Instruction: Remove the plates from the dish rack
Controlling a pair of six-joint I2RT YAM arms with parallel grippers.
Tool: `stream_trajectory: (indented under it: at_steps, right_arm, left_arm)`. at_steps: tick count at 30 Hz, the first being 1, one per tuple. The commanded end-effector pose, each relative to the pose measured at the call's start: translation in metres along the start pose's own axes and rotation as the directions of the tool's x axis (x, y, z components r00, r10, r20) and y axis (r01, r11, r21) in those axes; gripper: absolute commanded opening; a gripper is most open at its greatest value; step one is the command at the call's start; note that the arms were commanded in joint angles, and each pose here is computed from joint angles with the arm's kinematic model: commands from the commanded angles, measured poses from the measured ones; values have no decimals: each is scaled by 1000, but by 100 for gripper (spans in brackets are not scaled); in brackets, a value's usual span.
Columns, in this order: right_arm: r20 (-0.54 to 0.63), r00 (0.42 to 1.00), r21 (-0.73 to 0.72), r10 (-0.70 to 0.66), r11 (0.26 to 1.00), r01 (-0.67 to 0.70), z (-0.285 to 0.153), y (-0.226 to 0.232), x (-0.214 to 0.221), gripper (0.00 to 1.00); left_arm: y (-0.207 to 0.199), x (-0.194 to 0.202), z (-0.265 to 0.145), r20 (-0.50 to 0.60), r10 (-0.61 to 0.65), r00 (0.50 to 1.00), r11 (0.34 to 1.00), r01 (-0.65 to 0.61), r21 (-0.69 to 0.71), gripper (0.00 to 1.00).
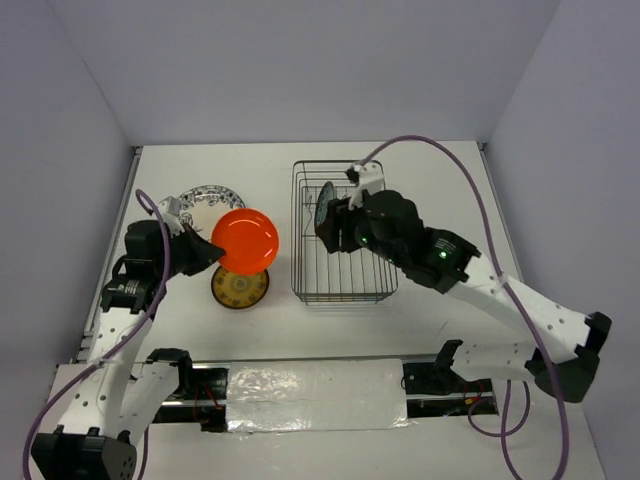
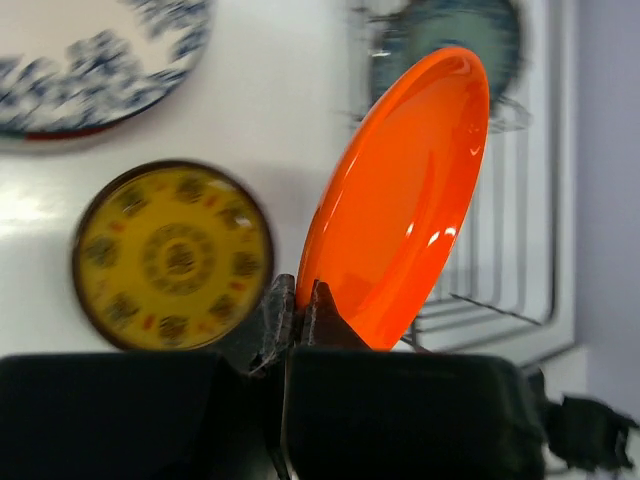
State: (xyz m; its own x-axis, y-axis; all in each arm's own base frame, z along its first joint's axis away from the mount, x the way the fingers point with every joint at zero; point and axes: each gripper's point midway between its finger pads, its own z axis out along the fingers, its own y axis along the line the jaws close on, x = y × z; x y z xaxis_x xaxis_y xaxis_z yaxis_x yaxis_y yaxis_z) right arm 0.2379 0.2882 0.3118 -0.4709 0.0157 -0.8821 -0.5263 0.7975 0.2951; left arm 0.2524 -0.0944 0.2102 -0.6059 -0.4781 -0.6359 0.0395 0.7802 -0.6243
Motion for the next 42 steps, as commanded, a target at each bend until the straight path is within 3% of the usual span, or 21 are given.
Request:
stream_trajectory:
  at_steps: [1,7,17,20,21,23,25,26,27,32,35,39,42]
  right_arm:
    - [154,987,59,40,997,-49,-39,-19,-31,58]
    - [142,989,108,28,993,-43,-61,-41,-9,58]
    - [98,995,143,10,989,-24,-56,-51,10,59]
    - [94,996,143,5,990,-18,-54,-51,11,59]
    - [91,996,144,3,989,-16,-53,-50,11,59]
    - [90,996,147,-2,989,-11,-52,-51,11,59]
    - [87,996,150,-6,989,-7,-49,-50,10,59]
    - [83,997,156,-9,988,-4,-47,-51,10,59]
    - [65,998,169,-18,986,7,-43,-51,13,59]
    - [-10,999,308,-36,951,37,-19,-71,20,65]
    - [-81,996,393,-29,917,59,7,-88,24,65]
    - [-148,989,510,-23,855,96,40,-114,12,65]
    - [-195,981,608,-7,784,127,67,-141,5,65]
  left_arm:
    - [59,12,11,34,-112,993,957,117,-265,0]
    - [96,36,20,44,-192,980,905,194,-379,0]
    - [117,64,32,10,-239,971,888,223,-401,14]
    - [118,67,32,10,-235,972,892,220,-396,32]
    - [117,68,31,12,-236,972,893,221,-393,44]
    - [114,69,30,14,-241,970,898,229,-376,56]
    - [111,68,28,15,-244,970,900,232,-369,75]
    - [109,68,26,16,-245,969,901,234,-365,93]
    - [107,68,25,13,-245,969,903,233,-360,100]
    - [87,58,16,-3,-214,977,930,202,-307,100]
    - [72,33,-1,33,-129,991,945,133,-297,100]
    - [38,-18,-31,93,76,993,962,-49,-267,100]
    - [31,-49,-49,141,214,967,933,-160,-321,99]
